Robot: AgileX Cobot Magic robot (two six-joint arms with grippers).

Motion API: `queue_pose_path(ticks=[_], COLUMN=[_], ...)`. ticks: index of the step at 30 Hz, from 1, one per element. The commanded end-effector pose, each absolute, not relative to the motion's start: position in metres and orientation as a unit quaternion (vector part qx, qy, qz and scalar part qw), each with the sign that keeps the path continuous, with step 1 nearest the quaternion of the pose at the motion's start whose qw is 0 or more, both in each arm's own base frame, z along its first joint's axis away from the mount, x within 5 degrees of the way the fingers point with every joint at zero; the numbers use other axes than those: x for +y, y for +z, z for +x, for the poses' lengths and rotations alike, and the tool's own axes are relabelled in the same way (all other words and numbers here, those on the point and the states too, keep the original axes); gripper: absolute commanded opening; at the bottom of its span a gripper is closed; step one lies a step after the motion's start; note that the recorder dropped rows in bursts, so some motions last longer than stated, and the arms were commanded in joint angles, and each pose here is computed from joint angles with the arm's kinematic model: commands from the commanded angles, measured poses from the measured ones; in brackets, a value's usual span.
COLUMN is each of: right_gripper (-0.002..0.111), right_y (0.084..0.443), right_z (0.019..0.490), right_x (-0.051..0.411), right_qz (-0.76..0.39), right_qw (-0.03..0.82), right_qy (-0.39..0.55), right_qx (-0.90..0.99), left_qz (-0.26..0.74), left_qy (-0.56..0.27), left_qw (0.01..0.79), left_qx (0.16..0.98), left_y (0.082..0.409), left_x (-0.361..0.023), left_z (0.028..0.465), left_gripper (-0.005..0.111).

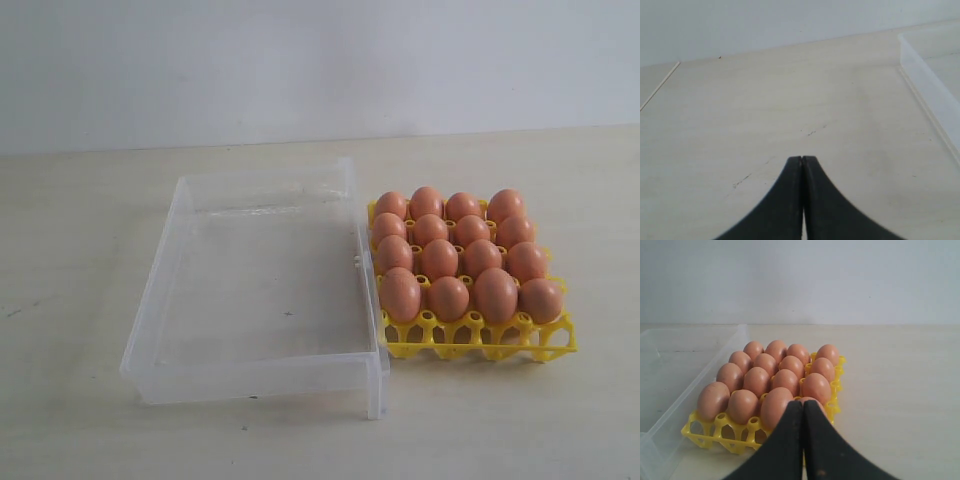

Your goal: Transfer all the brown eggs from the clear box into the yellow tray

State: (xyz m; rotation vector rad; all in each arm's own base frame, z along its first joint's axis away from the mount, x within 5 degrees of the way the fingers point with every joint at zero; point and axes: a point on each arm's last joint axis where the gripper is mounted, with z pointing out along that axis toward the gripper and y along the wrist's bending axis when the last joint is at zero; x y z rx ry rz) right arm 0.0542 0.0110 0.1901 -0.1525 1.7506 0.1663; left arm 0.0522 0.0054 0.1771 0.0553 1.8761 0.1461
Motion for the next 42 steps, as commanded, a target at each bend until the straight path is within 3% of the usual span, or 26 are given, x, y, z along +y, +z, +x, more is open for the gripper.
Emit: queue_pose_path(ticks=[1, 22, 42], right_gripper=[0.0, 0.0, 0.0], right_y=[0.189, 0.189, 0.189], right_z=[0.054, 0.055, 0.055], right_x=[0.011, 0.0, 0.0], right_qz=[-0.063, 0.009, 0.011], right_qw=[0.638, 0.642, 0.642], right_qy=[0.071, 0.011, 0.009], right_qx=[0.764, 0.767, 0.767], left_qz=[0.024, 0.024, 0.024], left_qy=[0.059, 0.059, 0.059], left_qw=[0.594, 0.594, 0.594], left_qx=[0.802, 0.802, 0.802], left_y=[0.179, 0.179, 0.179], left_x=[0.005, 0.005, 0.005], left_z=[0.052, 0.052, 0.052], left_gripper=[0.0, 0.0, 0.0])
